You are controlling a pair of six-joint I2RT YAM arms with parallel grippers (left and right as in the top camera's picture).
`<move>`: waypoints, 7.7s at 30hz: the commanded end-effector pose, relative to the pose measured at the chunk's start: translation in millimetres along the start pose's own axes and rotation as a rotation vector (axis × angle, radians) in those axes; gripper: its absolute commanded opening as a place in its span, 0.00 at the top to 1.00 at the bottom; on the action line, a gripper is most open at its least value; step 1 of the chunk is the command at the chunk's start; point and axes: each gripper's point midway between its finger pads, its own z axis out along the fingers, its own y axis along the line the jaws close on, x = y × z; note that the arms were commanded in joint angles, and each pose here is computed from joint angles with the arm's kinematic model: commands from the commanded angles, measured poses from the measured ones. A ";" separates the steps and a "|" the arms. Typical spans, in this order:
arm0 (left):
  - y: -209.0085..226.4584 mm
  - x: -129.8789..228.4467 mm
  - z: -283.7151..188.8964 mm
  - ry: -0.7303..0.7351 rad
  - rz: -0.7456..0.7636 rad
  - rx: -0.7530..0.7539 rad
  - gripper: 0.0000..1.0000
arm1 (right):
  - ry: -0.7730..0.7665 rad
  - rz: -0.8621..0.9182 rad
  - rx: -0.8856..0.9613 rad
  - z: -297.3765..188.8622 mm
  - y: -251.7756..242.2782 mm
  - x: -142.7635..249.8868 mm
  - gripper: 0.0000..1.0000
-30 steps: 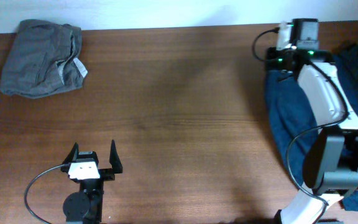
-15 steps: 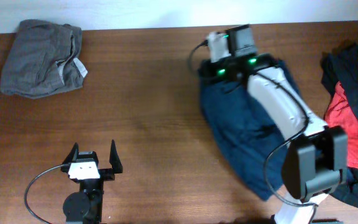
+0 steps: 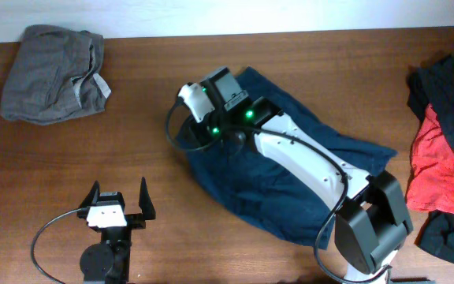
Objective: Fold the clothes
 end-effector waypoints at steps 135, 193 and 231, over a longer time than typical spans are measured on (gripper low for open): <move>-0.5 0.8 -0.2 0.000 0.019 0.005 0.01 | 0.392 0.211 0.284 4.8 13.4 10.0 0.96; -0.5 0.8 -0.2 0.000 0.019 0.005 0.01 | -0.248 0.335 0.681 73.4 -280.7 -79.6 0.20; -0.5 0.9 -0.2 0.001 0.019 0.005 0.01 | -0.034 0.329 0.888 105.1 -309.6 -2.1 0.42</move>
